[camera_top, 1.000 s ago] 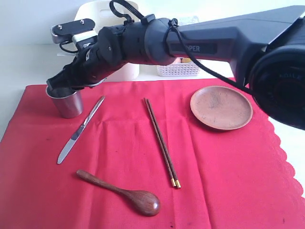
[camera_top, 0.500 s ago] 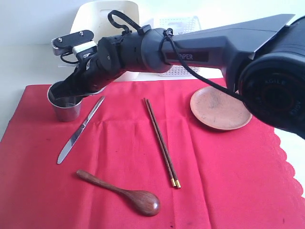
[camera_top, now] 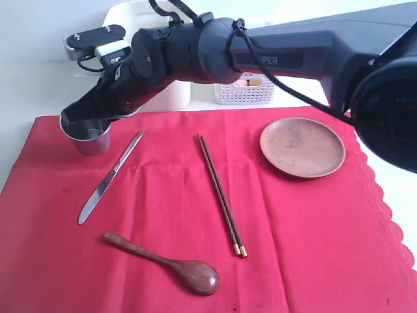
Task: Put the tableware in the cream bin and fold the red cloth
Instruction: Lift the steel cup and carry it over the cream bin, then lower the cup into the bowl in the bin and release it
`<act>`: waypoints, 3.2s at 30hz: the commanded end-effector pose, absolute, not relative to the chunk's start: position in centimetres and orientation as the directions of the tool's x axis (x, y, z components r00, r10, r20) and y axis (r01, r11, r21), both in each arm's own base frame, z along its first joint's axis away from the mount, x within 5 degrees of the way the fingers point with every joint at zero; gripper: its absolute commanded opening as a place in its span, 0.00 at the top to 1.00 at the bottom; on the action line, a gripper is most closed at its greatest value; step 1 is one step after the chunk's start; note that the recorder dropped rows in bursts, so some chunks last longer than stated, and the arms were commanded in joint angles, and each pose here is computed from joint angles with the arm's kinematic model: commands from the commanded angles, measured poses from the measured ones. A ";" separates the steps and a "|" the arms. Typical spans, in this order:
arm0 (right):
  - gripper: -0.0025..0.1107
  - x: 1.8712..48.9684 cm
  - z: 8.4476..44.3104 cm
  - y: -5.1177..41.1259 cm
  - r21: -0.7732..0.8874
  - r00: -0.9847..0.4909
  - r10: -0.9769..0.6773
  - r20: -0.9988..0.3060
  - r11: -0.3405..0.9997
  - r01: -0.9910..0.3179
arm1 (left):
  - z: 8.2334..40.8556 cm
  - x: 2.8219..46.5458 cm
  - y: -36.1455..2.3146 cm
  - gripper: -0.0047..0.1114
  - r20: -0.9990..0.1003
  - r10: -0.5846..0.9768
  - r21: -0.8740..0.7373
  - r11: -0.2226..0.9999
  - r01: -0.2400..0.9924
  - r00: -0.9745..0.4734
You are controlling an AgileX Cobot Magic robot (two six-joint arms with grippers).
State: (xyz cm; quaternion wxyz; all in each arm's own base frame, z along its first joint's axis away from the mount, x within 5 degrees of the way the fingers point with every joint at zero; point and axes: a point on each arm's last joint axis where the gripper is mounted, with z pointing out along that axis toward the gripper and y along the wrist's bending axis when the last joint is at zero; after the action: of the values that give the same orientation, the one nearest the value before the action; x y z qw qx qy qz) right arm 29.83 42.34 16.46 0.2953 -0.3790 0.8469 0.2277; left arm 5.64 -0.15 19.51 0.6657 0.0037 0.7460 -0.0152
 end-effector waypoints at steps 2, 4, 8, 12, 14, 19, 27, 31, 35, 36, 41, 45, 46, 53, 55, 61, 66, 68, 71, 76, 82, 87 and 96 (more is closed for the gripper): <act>0.98 29.4 20.2 42.1 0.173 -0.518 -0.474 -0.713 0.596 -0.784 | 19.6 5.6 -0.1 0.93 -0.994 -0.022 -0.025 0.999 0.024 -0.106; 0.98 29.3 21.6 41.9 0.176 -0.508 -0.456 -0.731 0.593 -0.786 | 19.6 5.6 -0.1 0.93 -0.994 -0.022 -0.025 0.999 0.024 -0.106; 0.98 29.2 23.9 41.6 0.171 -0.476 -0.416 -0.775 0.587 -0.791 | 19.6 5.6 -0.1 0.93 -0.994 -0.022 -0.025 0.999 0.024 -0.106; 0.98 29.3 27.1 41.3 0.127 -0.382 -0.338 -0.860 0.583 -0.802 | 19.6 5.6 -0.1 0.93 -0.994 -0.022 -0.025 0.999 0.024 -0.106; 0.98 29.4 28.3 41.0 0.095 -0.333 -0.318 -0.888 0.583 -0.807 | 19.6 5.6 -0.1 0.93 -0.994 -0.022 -0.025 0.999 0.024 -0.106; 0.98 32.5 28.7 38.6 0.094 -0.345 -0.275 -0.898 0.644 -0.759 | 19.6 5.6 -0.1 0.93 -0.994 -0.022 -0.025 0.999 0.024 -0.106; 0.98 36.5 28.1 35.9 0.125 -0.355 -0.175 -0.918 0.722 -0.680 | 19.6 5.6 -0.1 0.93 -0.994 -0.022 -0.025 0.999 0.024 -0.106; 0.98 37.9 26.5 35.5 0.118 -0.353 -0.167 -0.921 0.742 -0.660 | 19.6 5.6 -0.1 0.93 -0.994 -0.022 -0.025 0.999 0.024 -0.106; 0.98 39.0 24.8 35.3 0.108 -0.343 -0.160 -0.926 0.756 -0.646 | 19.6 5.6 -0.1 0.93 -0.994 -0.022 -0.025 0.999 0.024 -0.106; 0.98 39.2 24.4 35.4 0.107 -0.341 -0.158 -0.927 0.757 -0.644 | 19.6 5.6 -0.1 0.93 -0.994 -0.022 -0.025 0.999 0.024 -0.106; 0.98 40.3 21.9 35.3 0.104 -0.340 -0.150 -0.928 0.773 -0.626 | 19.6 5.6 -0.1 0.93 -0.994 -0.022 -0.025 0.999 0.024 -0.106; 0.98 40.7 20.2 35.6 0.102 -0.341 -0.151 -0.928 0.776 -0.622 | 19.6 5.6 -0.1 0.93 -0.994 -0.022 -0.025 0.999 0.024 -0.106; 0.98 40.8 19.8 35.6 0.102 -0.339 -0.149 -0.929 0.777 -0.621 | 19.6 5.6 -0.1 0.93 -0.994 -0.022 -0.025 0.999 0.024 -0.106; 0.98 41.0 18.8 35.8 0.100 -0.330 -0.142 -0.933 0.780 -0.617 | 19.6 5.6 -0.1 0.93 -0.994 -0.022 -0.025 0.999 0.024 -0.106; 0.98 41.1 18.4 35.8 0.099 -0.330 -0.142 -0.933 0.781 -0.616 | 19.6 5.6 -0.1 0.93 -0.994 -0.022 -0.025 0.999 0.024 -0.106; 0.98 41.1 17.8 35.9 0.099 -0.336 -0.147 -0.931 0.782 -0.615 | 19.6 5.6 -0.1 0.93 -0.994 -0.022 -0.025 0.999 0.024 -0.106; 0.92 41.1 17.9 35.9 0.099 -0.336 -0.147 -0.931 0.782 -0.615 | 19.6 5.6 -0.1 0.93 -0.994 -0.022 -0.025 0.999 0.024 -0.106; 0.84 41.1 17.9 35.9 0.099 -0.336 -0.147 -0.931 0.782 -0.615 | 19.6 5.6 -0.1 0.93 -0.994 -0.022 -0.025 0.999 0.024 -0.106; 0.72 41.1 17.8 35.9 0.092 -0.333 -0.153 -0.931 0.781 -0.618 | 19.6 5.6 -0.1 0.93 -0.994 -0.022 -0.025 0.999 0.024 -0.106; 0.55 41.1 17.9 35.9 0.012 -0.277 -0.218 -0.936 0.765 -0.644 | 19.6 5.6 -0.1 0.93 -0.994 -0.022 -0.025 0.999 0.024 -0.106; 0.46 40.4 21.9 35.4 0.014 -0.272 -0.219 -0.937 0.755 -0.655 | 19.6 5.6 -0.1 0.93 -0.994 -0.022 -0.025 0.999 0.024 -0.106; 0.46 37.9 28.5 33.7 0.030 -0.323 -0.265 -0.909 0.729 -0.683 | 19.6 5.6 -0.1 0.93 -0.994 -0.022 -0.025 0.999 0.024 -0.106; 0.46 32.8 35.8 30.1 0.037 -0.409 -0.394 -0.823 0.681 -0.731 | 19.6 5.6 -0.1 0.93 -0.994 -0.022 -0.025 0.999 0.024 -0.106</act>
State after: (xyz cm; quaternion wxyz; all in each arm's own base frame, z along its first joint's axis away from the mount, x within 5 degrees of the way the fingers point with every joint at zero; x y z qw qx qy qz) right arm 34.09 31.08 34.38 0.4441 -0.3276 0.8070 0.2100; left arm 5.64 -0.15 19.51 0.6657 0.0037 0.7460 -0.0152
